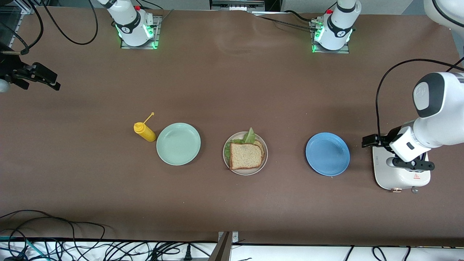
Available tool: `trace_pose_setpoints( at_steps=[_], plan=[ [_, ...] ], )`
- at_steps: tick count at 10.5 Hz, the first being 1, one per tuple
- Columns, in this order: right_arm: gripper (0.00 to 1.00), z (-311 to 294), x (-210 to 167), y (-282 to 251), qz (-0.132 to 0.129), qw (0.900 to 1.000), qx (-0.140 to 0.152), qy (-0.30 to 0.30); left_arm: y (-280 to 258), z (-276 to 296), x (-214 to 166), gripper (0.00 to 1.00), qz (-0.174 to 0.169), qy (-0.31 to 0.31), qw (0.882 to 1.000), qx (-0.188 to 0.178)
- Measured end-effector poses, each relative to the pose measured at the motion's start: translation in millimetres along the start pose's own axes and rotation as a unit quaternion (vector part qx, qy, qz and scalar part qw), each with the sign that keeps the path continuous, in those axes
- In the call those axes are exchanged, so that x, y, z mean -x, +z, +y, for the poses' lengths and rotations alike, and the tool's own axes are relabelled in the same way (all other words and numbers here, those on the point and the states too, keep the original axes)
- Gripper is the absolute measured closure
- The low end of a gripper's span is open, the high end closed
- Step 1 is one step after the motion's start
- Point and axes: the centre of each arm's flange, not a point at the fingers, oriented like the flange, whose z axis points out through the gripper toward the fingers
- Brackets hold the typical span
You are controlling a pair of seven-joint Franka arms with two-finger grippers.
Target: Make sandwich on beige plate with both arms
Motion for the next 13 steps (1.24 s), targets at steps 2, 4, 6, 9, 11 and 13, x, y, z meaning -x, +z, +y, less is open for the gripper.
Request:
trace_pose_setpoints(
  at_steps=[2,4,6,9,11,13],
  plan=[
    [0.00,-2,0,0,0.000,1.000,0.000,-0.002,-15,-2,5,0.00,0.007,-0.002,1.000,-0.002],
    [0.00,-2,0,0,0.000,1.000,0.000,-0.002,-30,0,11,0.00,0.009,-0.001,1.000,-0.004],
    [0.00,-2,0,0,0.000,1.000,0.000,-0.003,-44,2,19,0.00,0.001,-0.001,1.000,-0.005],
    [0.00,-2,0,0,0.000,1.000,0.000,-0.003,-83,7,33,0.00,-0.009,0.001,1.000,-0.007],
    [0.00,-3,0,0,0.000,1.000,0.000,-0.003,-110,14,48,0.00,-0.005,0.003,1.000,-0.015],
    [0.00,-3,0,0,0.000,1.000,0.000,-0.004,-135,19,76,0.00,-0.014,-0.001,1.000,-0.025]
  ],
)
